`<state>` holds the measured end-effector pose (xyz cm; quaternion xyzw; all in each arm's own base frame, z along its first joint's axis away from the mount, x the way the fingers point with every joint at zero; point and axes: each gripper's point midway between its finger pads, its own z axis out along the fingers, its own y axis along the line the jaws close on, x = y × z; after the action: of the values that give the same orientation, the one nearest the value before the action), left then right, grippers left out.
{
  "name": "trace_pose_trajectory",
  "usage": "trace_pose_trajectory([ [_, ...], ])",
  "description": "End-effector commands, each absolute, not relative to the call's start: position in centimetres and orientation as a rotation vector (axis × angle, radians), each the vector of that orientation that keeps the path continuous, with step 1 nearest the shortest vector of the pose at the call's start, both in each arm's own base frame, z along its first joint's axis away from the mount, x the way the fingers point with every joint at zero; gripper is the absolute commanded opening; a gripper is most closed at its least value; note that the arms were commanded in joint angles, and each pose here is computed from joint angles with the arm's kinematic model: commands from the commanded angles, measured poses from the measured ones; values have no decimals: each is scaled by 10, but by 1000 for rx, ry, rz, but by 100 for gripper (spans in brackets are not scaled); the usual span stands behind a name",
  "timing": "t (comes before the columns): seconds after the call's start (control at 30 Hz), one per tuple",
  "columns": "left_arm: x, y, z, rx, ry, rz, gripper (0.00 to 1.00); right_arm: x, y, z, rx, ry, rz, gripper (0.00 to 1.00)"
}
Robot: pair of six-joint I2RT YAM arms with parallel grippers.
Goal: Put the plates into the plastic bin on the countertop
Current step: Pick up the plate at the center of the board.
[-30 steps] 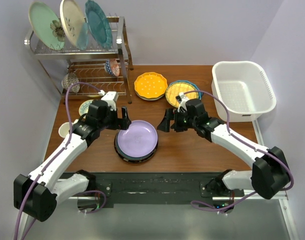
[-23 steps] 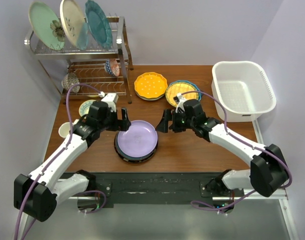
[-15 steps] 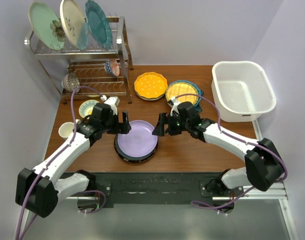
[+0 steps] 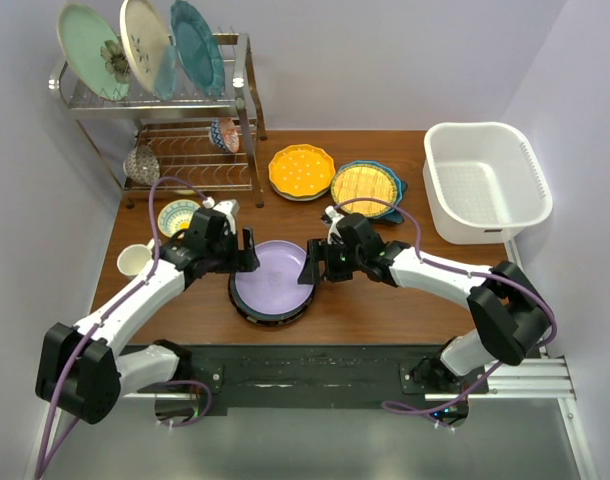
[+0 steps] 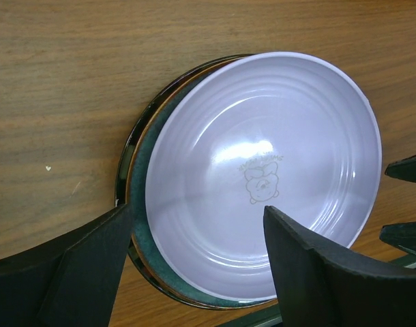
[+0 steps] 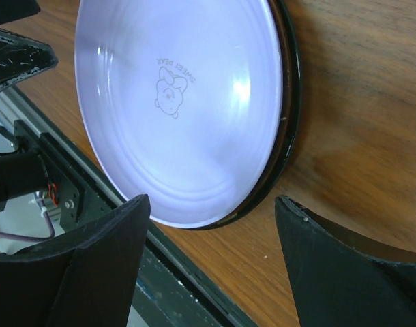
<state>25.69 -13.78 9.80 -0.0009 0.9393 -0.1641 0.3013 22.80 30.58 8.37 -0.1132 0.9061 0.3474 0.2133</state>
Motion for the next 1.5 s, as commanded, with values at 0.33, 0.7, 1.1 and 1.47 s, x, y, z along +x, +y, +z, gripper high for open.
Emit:
trace_pose_trajectory([
  [0.33, 254, -139, 78, -96, 2567, -459, 74, 241, 307, 90, -290, 2464, 932, 76],
  [0.7, 247, -145, 61, -106, 2589, -513, 73, 241, 308, 86, -296, 2459, 937, 77],
  [1.1, 245, -153, 57, -108, 2588, -583, 70, 240, 303, 75, -294, 2473, 897, 77],
  [1.47, 242, -157, 55, -103, 2590, -616, 70, 240, 301, 63, -254, 2480, 900, 77],
])
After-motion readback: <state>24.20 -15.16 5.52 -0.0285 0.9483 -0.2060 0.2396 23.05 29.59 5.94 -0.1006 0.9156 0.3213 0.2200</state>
